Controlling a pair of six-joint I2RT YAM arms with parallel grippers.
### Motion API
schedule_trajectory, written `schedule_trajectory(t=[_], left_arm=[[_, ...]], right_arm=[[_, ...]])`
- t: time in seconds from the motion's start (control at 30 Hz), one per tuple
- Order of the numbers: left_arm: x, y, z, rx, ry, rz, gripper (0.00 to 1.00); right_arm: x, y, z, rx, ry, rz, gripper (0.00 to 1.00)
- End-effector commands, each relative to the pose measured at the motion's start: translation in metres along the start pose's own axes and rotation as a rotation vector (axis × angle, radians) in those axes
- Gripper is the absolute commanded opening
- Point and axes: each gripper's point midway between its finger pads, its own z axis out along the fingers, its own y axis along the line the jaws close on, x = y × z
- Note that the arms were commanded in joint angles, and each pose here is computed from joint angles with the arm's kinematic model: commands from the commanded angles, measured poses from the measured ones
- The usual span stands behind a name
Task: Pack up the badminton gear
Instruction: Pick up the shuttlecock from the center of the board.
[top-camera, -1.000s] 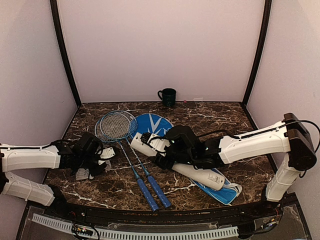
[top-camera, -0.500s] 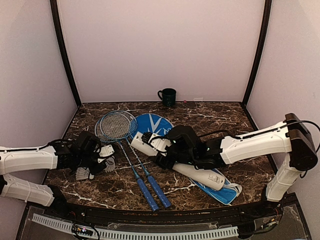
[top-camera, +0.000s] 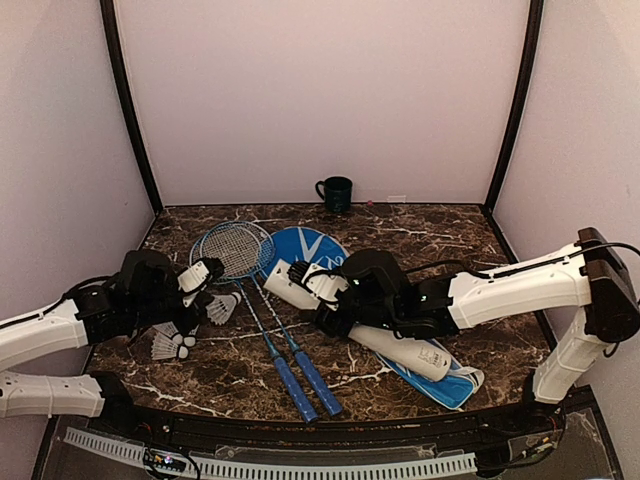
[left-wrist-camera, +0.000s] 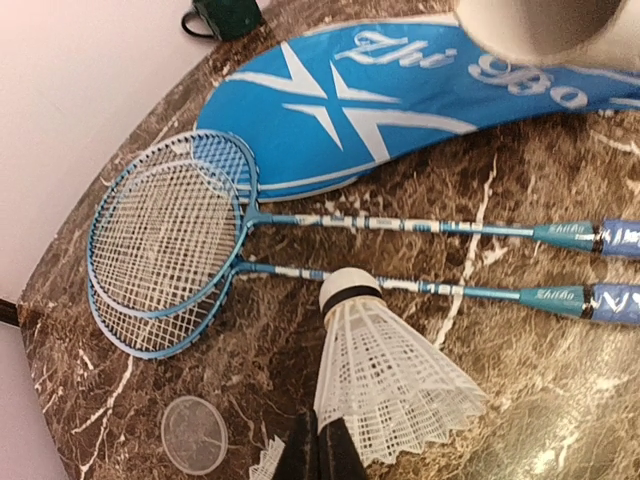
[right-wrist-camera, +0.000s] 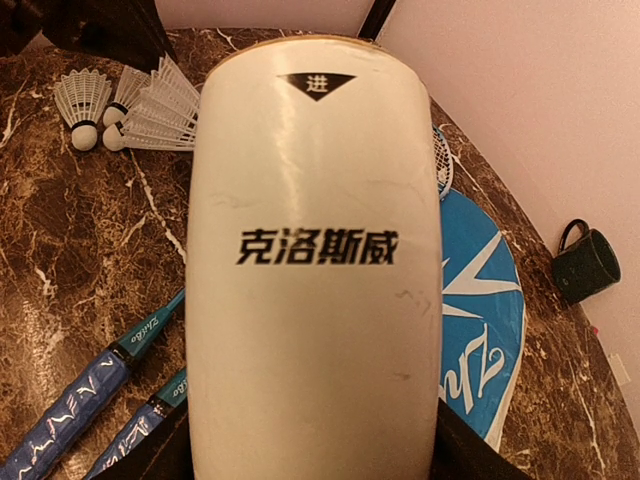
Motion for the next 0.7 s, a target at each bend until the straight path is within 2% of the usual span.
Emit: schedule_trajectory(t=[0.0, 0.43, 0.67], left_arm=[[-0.048, 0.011, -0.026, -0.002, -0.189, -0.118, 0.0], [-0.093, 0.011, -0.051, 0.156, -0.296, -0.3, 0.0], [-0.116, 0.032, -0.057, 0.256, -0.387, -0.421, 0.0]], right_arm=[[-0.009, -0.006, -0.007, 0.024, -0.039, 0.034, 0.68], [-0.012, -0.007, -0.008, 0.025, -0.038, 0.027, 0.68], [-0.012, -0.007, -0.008, 0.033, -0.036, 0.027, 0.68]])
